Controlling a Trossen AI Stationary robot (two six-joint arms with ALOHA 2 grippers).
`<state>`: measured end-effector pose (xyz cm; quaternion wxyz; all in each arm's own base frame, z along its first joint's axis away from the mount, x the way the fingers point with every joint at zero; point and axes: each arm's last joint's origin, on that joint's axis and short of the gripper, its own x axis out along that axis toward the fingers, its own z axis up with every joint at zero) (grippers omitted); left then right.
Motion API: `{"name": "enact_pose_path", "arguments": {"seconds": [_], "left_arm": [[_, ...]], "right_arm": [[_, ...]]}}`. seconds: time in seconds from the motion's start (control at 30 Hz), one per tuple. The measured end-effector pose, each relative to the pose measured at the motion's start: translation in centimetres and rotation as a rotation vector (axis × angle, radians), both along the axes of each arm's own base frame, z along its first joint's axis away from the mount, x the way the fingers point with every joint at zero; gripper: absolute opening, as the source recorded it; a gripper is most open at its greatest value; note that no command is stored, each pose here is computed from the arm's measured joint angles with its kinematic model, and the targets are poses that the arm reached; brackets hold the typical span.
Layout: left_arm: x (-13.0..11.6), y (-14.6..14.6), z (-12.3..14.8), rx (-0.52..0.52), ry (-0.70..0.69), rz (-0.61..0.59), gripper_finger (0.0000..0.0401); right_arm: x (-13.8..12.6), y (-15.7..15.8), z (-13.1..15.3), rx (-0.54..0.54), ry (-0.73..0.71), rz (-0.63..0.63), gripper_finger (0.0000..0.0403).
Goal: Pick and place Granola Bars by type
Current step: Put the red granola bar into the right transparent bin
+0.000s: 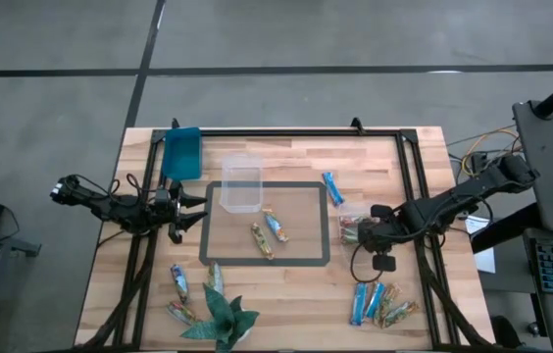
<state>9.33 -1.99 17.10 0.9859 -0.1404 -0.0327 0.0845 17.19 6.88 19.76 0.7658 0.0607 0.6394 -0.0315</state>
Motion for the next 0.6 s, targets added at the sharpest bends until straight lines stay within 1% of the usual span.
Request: {"name": "enact_pose_path", "arguments": {"seconds": [0.2,0.6], "left_arm": [[0.0,0.0,0.0,0.0,0.0,0.0,0.0197],[0.0,0.0,0.0,0.0,0.0,0.0,0.0197]], "right_arm": [[-0.7,0.6,-1.4,0.026,0.022,-0.01,0.0011],[-0.7,0.8,-2.8,0.053,-0.029,-0.014,0.0011]]}}
